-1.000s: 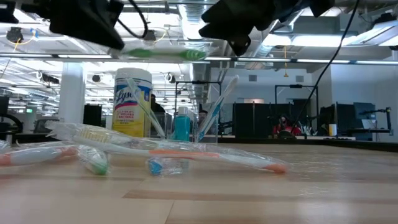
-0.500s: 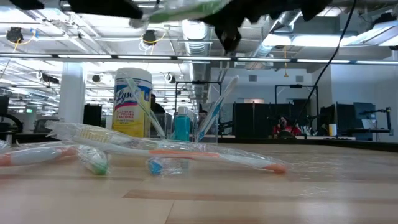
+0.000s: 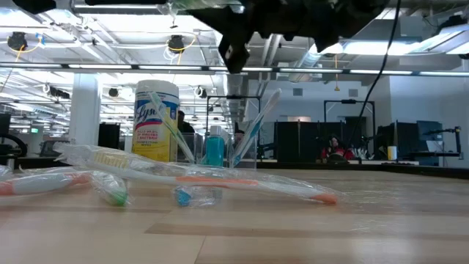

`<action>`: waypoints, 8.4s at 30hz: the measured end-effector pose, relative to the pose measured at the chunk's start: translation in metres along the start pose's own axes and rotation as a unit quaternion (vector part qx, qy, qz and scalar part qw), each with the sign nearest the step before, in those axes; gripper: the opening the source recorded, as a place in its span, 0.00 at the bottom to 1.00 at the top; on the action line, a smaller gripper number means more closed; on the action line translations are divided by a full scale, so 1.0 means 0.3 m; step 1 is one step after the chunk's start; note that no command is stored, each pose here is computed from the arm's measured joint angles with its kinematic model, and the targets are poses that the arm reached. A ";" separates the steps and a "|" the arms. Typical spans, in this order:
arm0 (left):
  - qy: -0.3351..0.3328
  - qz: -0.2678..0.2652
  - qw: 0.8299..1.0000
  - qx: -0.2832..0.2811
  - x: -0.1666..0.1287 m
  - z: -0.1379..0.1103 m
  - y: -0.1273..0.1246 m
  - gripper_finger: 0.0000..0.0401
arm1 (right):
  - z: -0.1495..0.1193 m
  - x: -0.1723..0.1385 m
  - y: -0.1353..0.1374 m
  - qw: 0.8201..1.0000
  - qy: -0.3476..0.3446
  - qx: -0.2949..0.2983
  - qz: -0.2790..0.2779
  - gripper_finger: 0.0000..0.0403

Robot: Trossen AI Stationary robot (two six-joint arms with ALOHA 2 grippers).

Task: Pick & Place toothbrushing station
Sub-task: Put the green toothbrush into the transparent organizer

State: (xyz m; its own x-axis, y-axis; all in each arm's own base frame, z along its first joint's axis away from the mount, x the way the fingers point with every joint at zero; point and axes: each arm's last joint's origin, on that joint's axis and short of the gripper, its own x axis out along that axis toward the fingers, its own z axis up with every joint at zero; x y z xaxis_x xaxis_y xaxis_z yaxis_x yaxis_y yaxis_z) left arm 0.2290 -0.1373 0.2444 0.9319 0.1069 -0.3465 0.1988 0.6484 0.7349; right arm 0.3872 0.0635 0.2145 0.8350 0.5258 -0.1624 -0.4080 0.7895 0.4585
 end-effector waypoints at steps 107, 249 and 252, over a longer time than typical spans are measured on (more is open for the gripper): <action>-0.014 0.023 1.000 0.008 -0.007 0.017 0.004 0.00 | 0.010 0.085 -0.051 0.999 0.000 0.033 -0.002 0.42; -0.029 0.100 0.946 -0.308 -0.084 0.024 0.060 0.33 | 0.220 -0.479 -0.325 0.896 -0.093 -0.106 -0.421 0.03; -0.029 0.100 0.946 -0.308 -0.084 0.024 0.061 0.33 | 0.222 -0.485 -0.330 0.895 -0.095 -0.105 -0.424 0.03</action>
State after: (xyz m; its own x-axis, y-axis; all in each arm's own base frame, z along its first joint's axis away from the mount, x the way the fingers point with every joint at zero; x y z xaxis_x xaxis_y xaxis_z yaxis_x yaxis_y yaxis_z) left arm 0.2113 -0.1336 0.2707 0.9510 0.2432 -0.1909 -0.1803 0.9378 0.2967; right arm 0.3307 -0.1122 0.2510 0.9169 -0.3379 -0.2126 0.3579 0.9316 0.0632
